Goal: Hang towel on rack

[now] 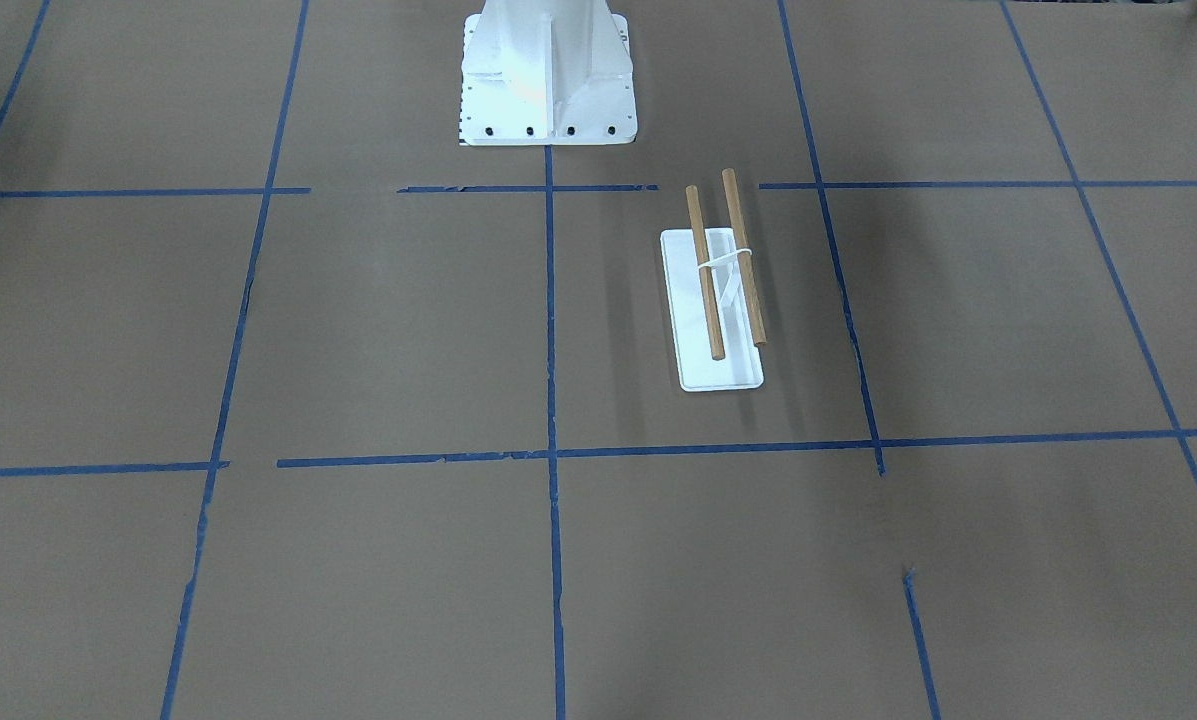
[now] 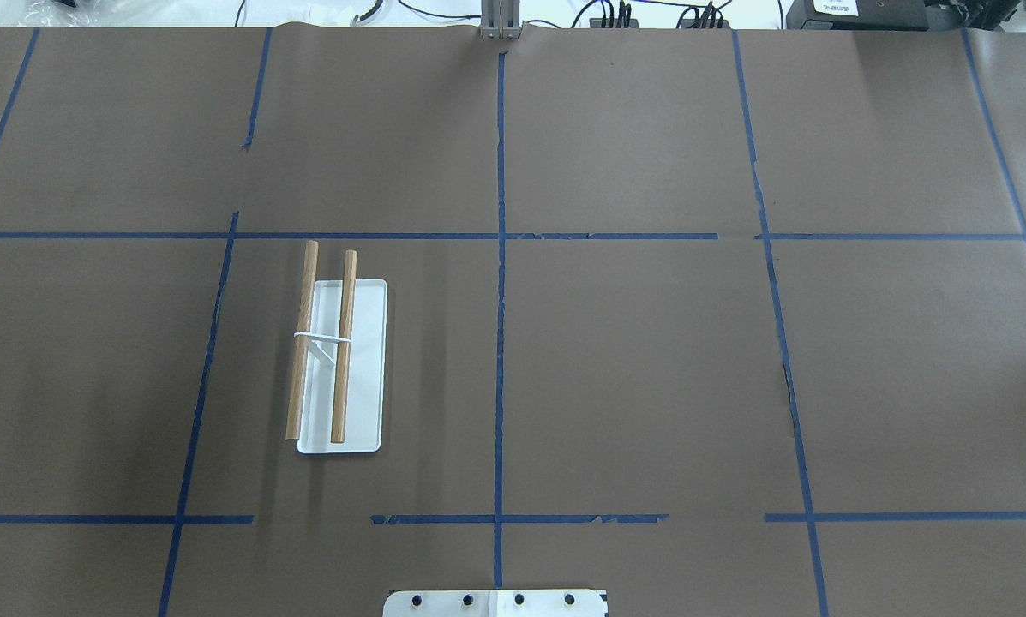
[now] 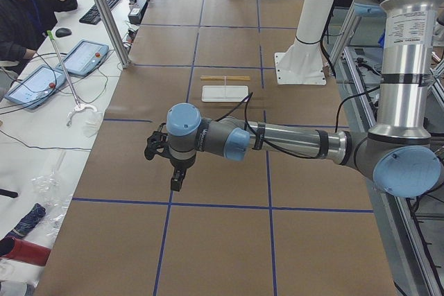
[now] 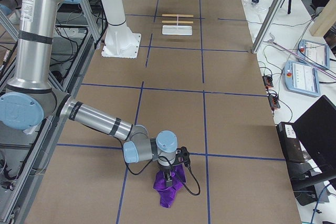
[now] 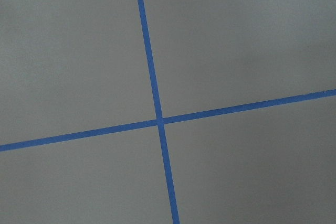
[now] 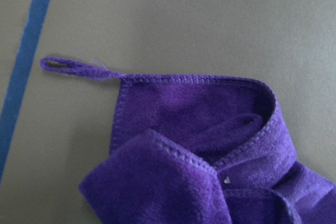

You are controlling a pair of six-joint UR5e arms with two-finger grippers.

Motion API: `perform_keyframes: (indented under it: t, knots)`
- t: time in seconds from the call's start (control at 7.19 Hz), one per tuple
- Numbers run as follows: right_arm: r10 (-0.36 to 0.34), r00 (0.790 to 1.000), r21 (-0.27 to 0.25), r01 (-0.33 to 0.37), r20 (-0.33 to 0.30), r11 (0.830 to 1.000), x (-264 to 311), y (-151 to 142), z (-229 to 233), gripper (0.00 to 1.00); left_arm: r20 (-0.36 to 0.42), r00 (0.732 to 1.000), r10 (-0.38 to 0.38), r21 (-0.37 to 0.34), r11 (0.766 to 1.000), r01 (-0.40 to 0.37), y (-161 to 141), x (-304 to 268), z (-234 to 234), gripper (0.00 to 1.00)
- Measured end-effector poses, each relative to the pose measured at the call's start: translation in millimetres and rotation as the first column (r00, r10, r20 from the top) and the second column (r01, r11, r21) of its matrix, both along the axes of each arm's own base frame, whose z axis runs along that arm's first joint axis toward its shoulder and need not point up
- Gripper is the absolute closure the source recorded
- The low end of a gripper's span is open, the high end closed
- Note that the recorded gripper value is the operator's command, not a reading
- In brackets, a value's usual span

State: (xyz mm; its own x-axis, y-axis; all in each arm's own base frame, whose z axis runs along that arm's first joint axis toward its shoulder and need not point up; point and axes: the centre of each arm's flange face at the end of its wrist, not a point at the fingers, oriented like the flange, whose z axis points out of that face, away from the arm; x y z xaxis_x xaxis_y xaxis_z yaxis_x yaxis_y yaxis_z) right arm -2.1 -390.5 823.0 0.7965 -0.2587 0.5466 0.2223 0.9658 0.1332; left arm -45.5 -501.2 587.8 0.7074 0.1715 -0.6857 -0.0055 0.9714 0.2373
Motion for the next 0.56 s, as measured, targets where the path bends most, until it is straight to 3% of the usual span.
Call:
perform_keyframes:
  t: [0.56]
  knots:
    - [-0.004,1.000,0.049,0.004,-0.002,0.999,0,-8,-7,1.00,-0.001,1.000,0.000,0.002,1.000,0.000,0,0,-1,0.00]
